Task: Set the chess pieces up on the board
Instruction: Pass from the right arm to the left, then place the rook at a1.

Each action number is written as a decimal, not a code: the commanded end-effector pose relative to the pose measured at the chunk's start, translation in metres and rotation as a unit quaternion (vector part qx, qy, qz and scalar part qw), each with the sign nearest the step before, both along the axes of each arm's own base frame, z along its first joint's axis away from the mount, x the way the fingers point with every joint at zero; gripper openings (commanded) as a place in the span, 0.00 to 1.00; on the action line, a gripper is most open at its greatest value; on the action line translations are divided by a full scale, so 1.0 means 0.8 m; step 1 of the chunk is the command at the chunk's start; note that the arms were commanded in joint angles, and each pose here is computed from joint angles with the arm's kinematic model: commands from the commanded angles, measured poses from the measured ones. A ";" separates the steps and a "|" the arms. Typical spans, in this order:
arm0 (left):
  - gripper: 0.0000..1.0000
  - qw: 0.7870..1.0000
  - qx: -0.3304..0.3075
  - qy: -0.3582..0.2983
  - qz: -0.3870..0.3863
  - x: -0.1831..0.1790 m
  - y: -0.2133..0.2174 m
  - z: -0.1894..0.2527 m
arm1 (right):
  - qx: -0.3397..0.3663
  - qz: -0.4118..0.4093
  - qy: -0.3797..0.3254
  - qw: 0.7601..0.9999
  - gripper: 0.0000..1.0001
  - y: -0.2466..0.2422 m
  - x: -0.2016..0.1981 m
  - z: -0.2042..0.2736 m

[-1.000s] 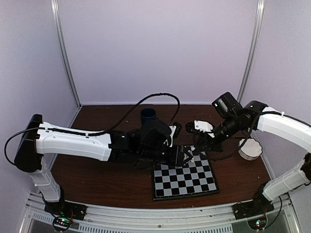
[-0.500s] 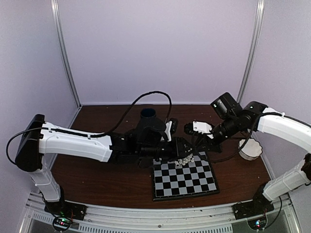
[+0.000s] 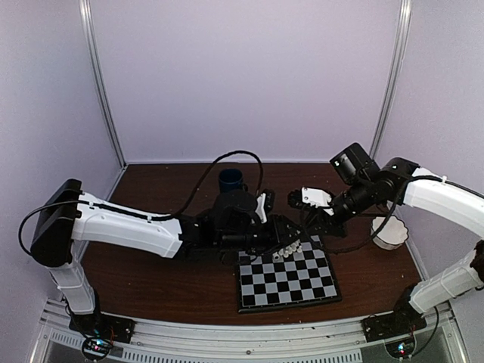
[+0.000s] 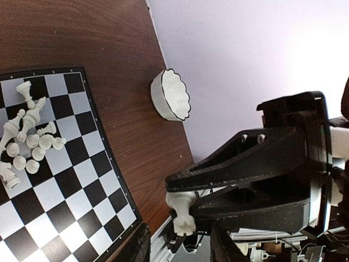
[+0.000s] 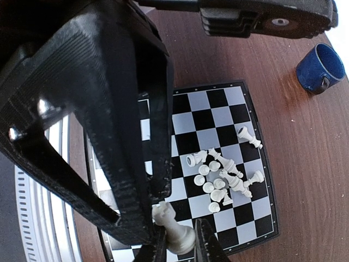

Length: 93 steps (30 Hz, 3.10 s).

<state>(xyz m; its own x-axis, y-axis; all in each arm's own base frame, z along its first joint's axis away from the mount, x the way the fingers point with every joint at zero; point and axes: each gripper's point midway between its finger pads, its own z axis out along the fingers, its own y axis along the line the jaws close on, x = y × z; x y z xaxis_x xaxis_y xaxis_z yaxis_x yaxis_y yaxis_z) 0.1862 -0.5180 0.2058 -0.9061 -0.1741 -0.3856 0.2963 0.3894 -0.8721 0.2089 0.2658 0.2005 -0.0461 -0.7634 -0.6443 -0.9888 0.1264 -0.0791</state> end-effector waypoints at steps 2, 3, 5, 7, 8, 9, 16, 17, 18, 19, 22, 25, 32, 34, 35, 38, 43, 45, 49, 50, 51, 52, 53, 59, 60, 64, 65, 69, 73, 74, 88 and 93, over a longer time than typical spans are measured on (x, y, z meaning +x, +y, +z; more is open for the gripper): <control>0.36 0.999 -0.047 -0.002 0.008 0.009 -0.004 0.016 | 0.018 0.007 0.001 1.000 0.09 0.006 -0.008 0.008; 0.35 0.999 -0.047 -0.001 0.010 0.010 -0.003 0.015 | 0.019 0.008 0.002 1.000 0.09 0.006 -0.008 0.008; 0.34 0.999 -0.047 0.001 0.012 0.012 -0.003 0.013 | 0.021 0.009 0.002 1.000 0.09 0.007 -0.009 0.009; 0.31 0.999 -0.047 0.001 0.013 0.012 -0.004 0.012 | 0.022 0.010 0.004 1.000 0.09 0.007 -0.010 0.008; 0.29 0.999 -0.048 0.001 0.014 0.013 -0.004 0.012 | 0.022 0.011 0.005 1.000 0.09 0.007 -0.010 0.008; 0.28 0.999 -0.048 0.002 0.013 0.013 -0.004 0.011 | 0.022 0.012 0.005 1.000 0.09 0.007 -0.011 0.008; 0.19 0.999 -0.053 0.004 0.014 0.014 -0.006 0.009 | 0.028 0.014 0.013 0.999 0.09 0.010 -0.013 0.010; 0.18 0.999 -0.052 0.006 0.014 0.014 -0.006 0.008 | 0.028 0.014 0.014 0.999 0.09 0.010 -0.013 0.010; 0.17 0.999 -0.052 0.006 0.014 0.015 -0.006 0.008 | 0.030 0.013 0.012 0.999 0.09 0.011 -0.012 0.011; 0.16 0.999 -0.051 0.007 0.013 0.014 -0.006 0.007 | 0.030 0.012 0.013 0.999 0.09 0.011 -0.013 0.011; 0.12 0.999 -0.049 0.010 0.013 0.013 -0.006 0.006 | 0.031 0.011 0.014 0.999 0.09 0.012 -0.012 0.011; 0.08 0.999 -0.046 0.009 0.013 0.013 -0.005 0.006 | 0.030 0.007 0.015 0.999 0.09 0.012 -0.011 0.009; 0.05 0.995 0.082 -0.049 -0.013 0.016 0.036 0.002 | 0.039 -0.015 0.023 0.999 0.53 -0.019 -0.013 0.027; 0.05 0.982 0.162 -0.086 -0.046 0.008 0.057 0.001 | 0.063 -0.041 0.026 0.997 0.57 -0.038 -0.006 0.038; 0.05 0.972 0.195 -0.102 -0.077 -0.001 0.065 0.001 | 0.077 -0.063 0.027 0.995 0.57 -0.048 0.001 0.043; 0.05 0.937 0.284 -0.122 -0.163 -0.024 0.088 -0.007 | 0.113 -0.115 0.034 0.986 0.59 -0.075 0.018 0.046; 0.05 0.863 0.410 -0.124 -0.269 -0.059 0.125 -0.039 | 0.101 -0.200 -0.008 0.975 0.59 -0.118 0.052 0.027; 0.05 0.827 0.460 -0.132 -0.295 -0.069 0.136 -0.051 | 0.098 -0.210 -0.010 0.973 0.59 -0.125 0.056 0.019; 0.05 0.791 0.497 -0.126 -0.334 -0.085 0.132 -0.069 | 0.084 -0.214 -0.011 0.973 0.59 -0.132 0.053 0.002; 0.05 0.788 0.497 -0.119 -0.343 -0.090 0.129 -0.072 | 0.081 -0.213 -0.010 0.974 0.59 -0.134 0.051 -0.002; 0.06 0.783 0.503 -0.112 -0.350 -0.094 0.128 -0.079 | 0.078 -0.212 -0.010 0.974 0.59 -0.134 0.050 -0.005; 0.06 0.780 0.504 -0.106 -0.355 -0.097 0.125 -0.083 | 0.076 -0.209 -0.007 0.975 0.59 -0.134 0.048 -0.010; 0.05 0.778 0.505 -0.102 -0.361 -0.101 0.124 -0.088 | 0.076 -0.207 -0.006 0.975 0.59 -0.134 0.046 -0.012; 0.06 0.761 0.514 -0.072 -0.390 -0.117 0.126 -0.122 | 0.075 -0.197 0.001 0.978 0.60 -0.132 0.042 -0.018; 0.06 0.758 0.517 -0.069 -0.392 -0.118 0.127 -0.126 | 0.074 -0.196 0.002 0.978 0.59 -0.132 0.041 -0.019; 0.05 0.759 0.524 -0.076 -0.380 -0.111 0.124 -0.136 | 0.075 -0.193 0.001 0.978 0.59 -0.132 0.040 -0.019; 0.06 0.762 0.521 -0.078 -0.376 -0.109 0.120 -0.137 | 0.075 -0.193 0.001 0.978 0.59 -0.132 0.040 -0.019; 0.05 0.770 0.508 -0.072 -0.380 -0.113 0.110 -0.147 | 0.074 -0.192 0.002 0.979 0.60 -0.132 0.040 -0.021; 0.05 0.761 0.521 -0.063 -0.381 -0.113 0.118 -0.163 | 0.074 -0.190 0.005 0.979 0.59 -0.131 0.038 -0.023; 0.06 0.760 0.523 -0.062 -0.381 -0.114 0.120 -0.166 | 0.074 -0.189 0.005 0.979 0.59 -0.131 0.038 -0.023; 0.06 0.762 0.530 -0.066 -0.368 -0.107 0.118 -0.190 | 0.072 -0.189 0.009 0.979 0.59 -0.131 0.039 -0.026; 0.06 0.758 0.537 -0.069 -0.364 -0.103 0.118 -0.196 | 0.073 -0.192 0.009 0.979 0.59 -0.131 0.040 -0.026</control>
